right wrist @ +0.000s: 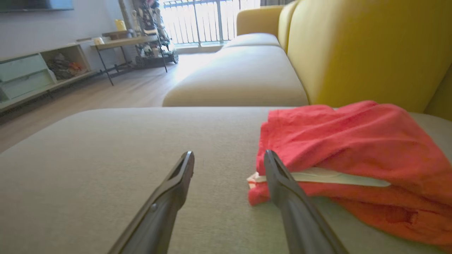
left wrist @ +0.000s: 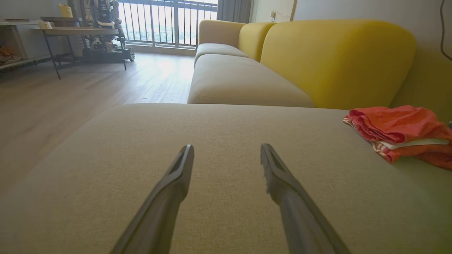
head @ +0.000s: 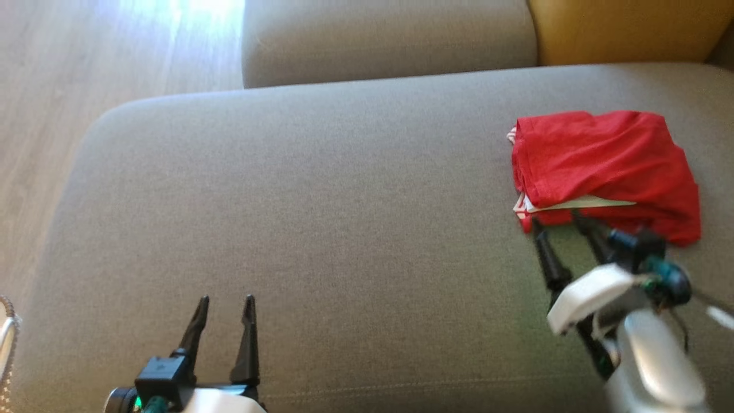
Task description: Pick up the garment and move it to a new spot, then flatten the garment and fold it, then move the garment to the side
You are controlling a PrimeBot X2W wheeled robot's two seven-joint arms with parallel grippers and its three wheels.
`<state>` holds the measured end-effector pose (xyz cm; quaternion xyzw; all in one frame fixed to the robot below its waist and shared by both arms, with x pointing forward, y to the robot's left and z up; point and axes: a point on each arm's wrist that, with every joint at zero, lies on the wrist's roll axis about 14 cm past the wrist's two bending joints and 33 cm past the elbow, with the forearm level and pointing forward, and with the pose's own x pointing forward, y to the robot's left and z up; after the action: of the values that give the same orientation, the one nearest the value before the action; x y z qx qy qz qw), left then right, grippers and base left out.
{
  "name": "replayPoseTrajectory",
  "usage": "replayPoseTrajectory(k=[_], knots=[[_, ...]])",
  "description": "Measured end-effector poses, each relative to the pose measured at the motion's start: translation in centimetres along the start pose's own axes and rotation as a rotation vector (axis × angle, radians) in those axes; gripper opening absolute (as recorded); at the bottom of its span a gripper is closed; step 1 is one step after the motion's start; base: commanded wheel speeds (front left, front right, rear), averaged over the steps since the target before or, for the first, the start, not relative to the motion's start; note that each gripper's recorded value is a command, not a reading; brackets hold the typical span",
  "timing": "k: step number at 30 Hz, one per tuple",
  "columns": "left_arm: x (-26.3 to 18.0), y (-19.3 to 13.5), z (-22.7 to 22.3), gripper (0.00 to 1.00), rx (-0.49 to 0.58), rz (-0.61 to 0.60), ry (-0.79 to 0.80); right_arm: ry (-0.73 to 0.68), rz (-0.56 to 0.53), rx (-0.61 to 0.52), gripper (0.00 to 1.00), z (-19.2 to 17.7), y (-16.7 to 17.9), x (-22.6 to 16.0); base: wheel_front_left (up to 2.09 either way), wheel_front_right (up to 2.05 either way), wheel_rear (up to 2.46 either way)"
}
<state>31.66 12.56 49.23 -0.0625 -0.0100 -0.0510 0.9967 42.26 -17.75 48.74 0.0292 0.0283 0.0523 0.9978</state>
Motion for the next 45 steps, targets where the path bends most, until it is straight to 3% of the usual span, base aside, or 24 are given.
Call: replayPoseTrajectory(k=[10,15,34,35,42,45], knots=[[-1.1,1.7,1.6,1.0,-0.013,0.062,-0.055,-0.244,0.006,-0.041,1.0,5.3,1.8,-5.9,0.0,0.0,0.0],[-2.3,2.4,1.5,1.0,-0.013,0.085,-0.054,-0.21,-0.018,0.056,1.0,3.4,1.5,-9.0,0.0,0.0,0.0],[-3.1,1.9,-0.3,1.0,0.017,0.041,-0.004,-0.196,0.005,0.058,1.0,2.7,2.5,-10.3,0.0,0.0,0.0],[-3.1,1.9,-0.4,0.0,0.017,0.041,0.001,-0.191,0.009,0.059,0.0,2.5,2.6,-10.3,0.0,0.0,0.0],[-5.1,2.5,-4.5,0.0,-0.006,0.069,0.142,-0.048,-0.014,0.093,0.0,-2.1,2.3,-11.6,0.0,0.0,0.0],[-4.9,2.7,-4.5,0.0,-0.042,0.079,0.141,-0.047,-0.022,0.128,0.0,-2.1,2.2,-11.4,0.0,0.0,0.0]])
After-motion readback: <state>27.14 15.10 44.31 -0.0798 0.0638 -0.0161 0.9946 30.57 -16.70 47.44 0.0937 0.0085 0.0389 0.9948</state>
